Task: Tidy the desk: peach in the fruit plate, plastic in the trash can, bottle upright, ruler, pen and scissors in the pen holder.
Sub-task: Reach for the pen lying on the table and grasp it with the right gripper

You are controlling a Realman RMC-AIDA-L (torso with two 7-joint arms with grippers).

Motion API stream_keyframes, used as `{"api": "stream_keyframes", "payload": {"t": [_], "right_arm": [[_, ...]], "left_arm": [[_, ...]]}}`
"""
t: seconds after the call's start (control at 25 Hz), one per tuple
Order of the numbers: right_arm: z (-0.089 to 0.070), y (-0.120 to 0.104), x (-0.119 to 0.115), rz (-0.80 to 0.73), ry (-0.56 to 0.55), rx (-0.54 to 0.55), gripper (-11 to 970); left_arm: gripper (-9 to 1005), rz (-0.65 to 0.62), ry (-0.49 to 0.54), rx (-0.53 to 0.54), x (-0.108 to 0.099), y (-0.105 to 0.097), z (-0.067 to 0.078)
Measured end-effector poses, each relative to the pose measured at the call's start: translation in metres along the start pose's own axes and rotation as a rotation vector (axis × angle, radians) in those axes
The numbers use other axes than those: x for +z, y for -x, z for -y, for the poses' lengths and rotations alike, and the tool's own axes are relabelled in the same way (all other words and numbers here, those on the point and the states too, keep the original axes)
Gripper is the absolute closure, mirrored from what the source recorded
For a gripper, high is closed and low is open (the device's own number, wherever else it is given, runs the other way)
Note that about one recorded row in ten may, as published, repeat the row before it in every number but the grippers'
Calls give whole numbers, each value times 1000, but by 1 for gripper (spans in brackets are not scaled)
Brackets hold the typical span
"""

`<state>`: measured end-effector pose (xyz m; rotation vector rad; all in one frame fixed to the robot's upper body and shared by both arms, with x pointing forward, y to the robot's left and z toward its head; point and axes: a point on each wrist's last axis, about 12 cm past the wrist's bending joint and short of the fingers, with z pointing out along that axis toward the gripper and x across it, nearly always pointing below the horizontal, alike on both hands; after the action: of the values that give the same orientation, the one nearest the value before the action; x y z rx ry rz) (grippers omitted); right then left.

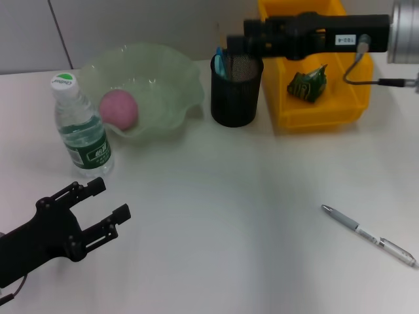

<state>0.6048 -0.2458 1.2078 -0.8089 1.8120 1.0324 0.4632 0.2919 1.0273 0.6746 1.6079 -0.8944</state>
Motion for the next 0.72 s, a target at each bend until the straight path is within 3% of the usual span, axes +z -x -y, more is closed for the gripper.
{"api": "stream_keyframes", "payload": {"t": [0.16, 0.2, 0.36, 0.4, 0.56, 0.6, 0.72], "right_arm": [[-15, 14, -9, -138, -22, -10, 175], [-26, 21, -13, -253, -60, 1, 175], [-43, 31, -11, -430, -127, 33, 175], [-52, 36, -6, -563, -182, 58, 175], [-60, 39, 3, -732, -252, 91, 175], [-60, 37, 8, -825, -300, 112, 175], [-57, 33, 12, -914, -351, 132, 175]], "left_arm": [[256, -2, 1, 0, 1, 1, -1], [256, -2, -1, 2, 2, 1, -1], [256, -1, -4, 17, 3, 4, -4], [256, -6, -5, 23, 2, 5, -5], [256, -12, -8, 27, 1, 6, -6], [256, -13, -8, 28, 1, 6, -6], [256, -16, -6, 41, 0, 6, -7]]}}
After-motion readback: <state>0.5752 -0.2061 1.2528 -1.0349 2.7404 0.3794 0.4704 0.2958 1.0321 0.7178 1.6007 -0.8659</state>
